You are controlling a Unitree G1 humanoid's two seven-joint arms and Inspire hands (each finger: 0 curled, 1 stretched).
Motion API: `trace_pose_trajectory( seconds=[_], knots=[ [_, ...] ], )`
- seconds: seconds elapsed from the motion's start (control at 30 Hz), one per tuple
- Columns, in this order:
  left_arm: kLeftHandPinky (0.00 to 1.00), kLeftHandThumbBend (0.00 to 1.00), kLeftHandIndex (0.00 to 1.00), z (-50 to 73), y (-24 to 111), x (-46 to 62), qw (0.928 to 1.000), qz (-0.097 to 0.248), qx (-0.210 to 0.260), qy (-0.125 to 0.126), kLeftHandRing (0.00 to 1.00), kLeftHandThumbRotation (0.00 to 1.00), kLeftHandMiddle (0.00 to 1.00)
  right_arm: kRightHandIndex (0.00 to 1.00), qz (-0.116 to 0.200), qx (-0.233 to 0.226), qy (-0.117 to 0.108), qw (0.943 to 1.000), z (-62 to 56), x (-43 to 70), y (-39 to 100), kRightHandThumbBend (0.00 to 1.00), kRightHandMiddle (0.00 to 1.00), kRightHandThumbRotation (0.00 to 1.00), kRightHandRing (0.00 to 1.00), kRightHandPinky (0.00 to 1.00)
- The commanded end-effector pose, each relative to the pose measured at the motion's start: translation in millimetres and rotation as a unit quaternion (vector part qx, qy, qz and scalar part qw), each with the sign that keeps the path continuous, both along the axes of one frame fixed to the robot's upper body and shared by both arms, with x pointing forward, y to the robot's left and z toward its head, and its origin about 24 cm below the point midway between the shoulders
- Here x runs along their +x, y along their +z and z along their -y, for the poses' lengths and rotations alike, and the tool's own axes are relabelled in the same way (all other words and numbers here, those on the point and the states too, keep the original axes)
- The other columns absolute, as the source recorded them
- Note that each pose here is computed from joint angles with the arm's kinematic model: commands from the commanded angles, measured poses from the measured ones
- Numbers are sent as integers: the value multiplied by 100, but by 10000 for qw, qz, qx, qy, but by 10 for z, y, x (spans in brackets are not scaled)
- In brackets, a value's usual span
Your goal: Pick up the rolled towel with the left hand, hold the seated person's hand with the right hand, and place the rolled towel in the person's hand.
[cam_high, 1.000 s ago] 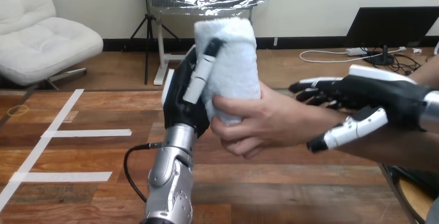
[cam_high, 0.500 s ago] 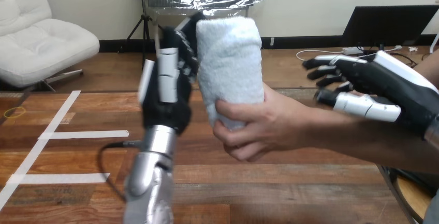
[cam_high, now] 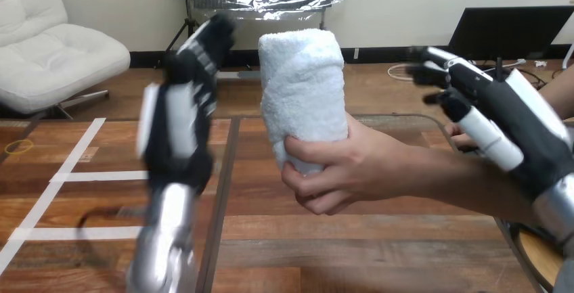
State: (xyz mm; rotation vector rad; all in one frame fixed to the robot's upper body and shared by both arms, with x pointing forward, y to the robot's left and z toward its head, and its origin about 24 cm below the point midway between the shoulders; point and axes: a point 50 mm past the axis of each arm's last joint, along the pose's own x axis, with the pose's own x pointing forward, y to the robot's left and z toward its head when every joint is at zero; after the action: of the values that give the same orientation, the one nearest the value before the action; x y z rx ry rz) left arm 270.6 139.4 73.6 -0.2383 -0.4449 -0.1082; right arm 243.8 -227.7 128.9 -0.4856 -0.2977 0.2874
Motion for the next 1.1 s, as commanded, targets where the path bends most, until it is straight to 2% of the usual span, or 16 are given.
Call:
trace_pose_trajectory(
  seconds=[0.0, 0.33, 0.67, 0.87, 1.07],
  knots=[
    [98, 89, 84, 59, 44, -197, 9997, 247, -78, 38, 92, 100, 88, 92, 941, 453, 241, 9942, -159, -116, 254, 88, 92, 100, 94, 90],
    [100, 88, 88, -61, 10, -426, 9994, 292, -78, 161, 94, 98, 91, 94, 1292, 785, 370, 9878, -279, -325, 251, 84, 93, 100, 95, 95],
    [99, 86, 87, -148, 15, -655, 9991, 351, -237, -19, 94, 94, 91, 90, 1438, 1265, 258, 9811, -393, -582, 164, 89, 89, 100, 91, 95],
    [91, 84, 85, -167, 18, -764, 9987, 365, -323, -144, 91, 90, 89, 90, 1394, 1611, 365, 9764, -462, -721, 115, 93, 88, 100, 91, 95],
    [81, 82, 84, -189, 12, -843, 9986, 376, -308, -206, 89, 86, 88, 92, 1385, 1911, 509, 9704, -534, -851, 61, 87, 89, 100, 92, 96]
  ],
)
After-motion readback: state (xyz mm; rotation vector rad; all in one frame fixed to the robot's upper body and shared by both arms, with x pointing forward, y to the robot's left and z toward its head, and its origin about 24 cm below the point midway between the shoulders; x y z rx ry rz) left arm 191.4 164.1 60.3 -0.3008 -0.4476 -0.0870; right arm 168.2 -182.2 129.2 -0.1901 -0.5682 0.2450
